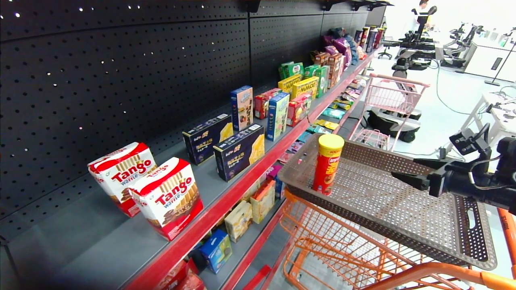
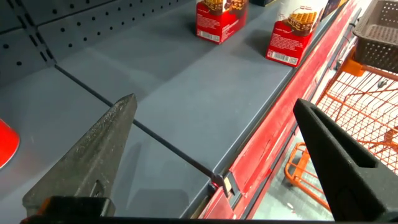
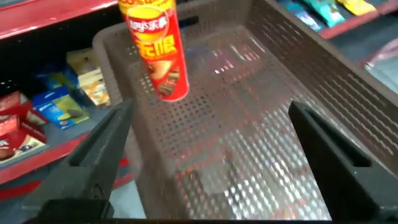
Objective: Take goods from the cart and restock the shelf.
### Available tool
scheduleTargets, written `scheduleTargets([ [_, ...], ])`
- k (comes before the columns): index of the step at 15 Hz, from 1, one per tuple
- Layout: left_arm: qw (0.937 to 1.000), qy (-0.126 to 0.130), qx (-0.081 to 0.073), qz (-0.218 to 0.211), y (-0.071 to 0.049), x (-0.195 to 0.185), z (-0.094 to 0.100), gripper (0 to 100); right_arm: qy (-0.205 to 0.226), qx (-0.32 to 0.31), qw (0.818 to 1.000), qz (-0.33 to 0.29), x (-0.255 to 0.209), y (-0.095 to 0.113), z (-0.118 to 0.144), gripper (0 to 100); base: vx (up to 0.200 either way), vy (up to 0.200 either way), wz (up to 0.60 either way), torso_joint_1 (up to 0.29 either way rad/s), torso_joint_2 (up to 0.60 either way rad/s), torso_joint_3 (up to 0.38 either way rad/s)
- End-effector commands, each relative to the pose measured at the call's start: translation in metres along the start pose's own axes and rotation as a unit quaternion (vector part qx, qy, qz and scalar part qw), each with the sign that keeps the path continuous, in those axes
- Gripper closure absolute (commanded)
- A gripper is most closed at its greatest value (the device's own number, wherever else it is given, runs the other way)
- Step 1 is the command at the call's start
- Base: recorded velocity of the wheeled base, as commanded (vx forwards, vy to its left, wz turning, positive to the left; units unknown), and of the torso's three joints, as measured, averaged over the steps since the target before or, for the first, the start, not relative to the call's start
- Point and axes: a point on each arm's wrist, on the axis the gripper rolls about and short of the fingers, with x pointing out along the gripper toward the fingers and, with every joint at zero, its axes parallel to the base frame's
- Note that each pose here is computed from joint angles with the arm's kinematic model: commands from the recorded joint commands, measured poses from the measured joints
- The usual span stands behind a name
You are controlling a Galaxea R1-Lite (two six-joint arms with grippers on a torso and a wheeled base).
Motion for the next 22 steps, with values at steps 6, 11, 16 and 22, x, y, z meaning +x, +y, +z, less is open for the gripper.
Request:
scheduleTargets([
  [6, 1.0000, 0.001, 0.000, 0.000, 0.000, 0.000, 0.000, 0, -0.031, -0.020, 0.994, 0.099, 0.074, -0.012, -0.020, 0, 0.000, 0.000, 0.00, 0.000, 0.00, 0.000],
  [11, 1.0000, 0.001, 0.000, 0.000, 0.000, 0.000, 0.000, 0, -0.046, -0.033, 0.987, 0.153, 0.109, -0.003, -0.020, 0, 0.000, 0.000, 0.00, 0.000, 0.00, 0.000],
  [16, 1.0000, 0.001, 0.000, 0.000, 0.000, 0.000, 0.000, 0, -0.054, -0.041, 0.983, 0.171, 0.141, -0.002, -0.027, 0, 0.000, 0.000, 0.00, 0.000, 0.00, 0.000],
  [22, 1.0000, 0.001, 0.000, 0.000, 0.000, 0.000, 0.000, 0, -0.090, -0.064, 0.974, 0.196, 0.197, 0.006, -0.024, 0, 0.000, 0.000, 0.00, 0.000, 0.00, 0.000],
])
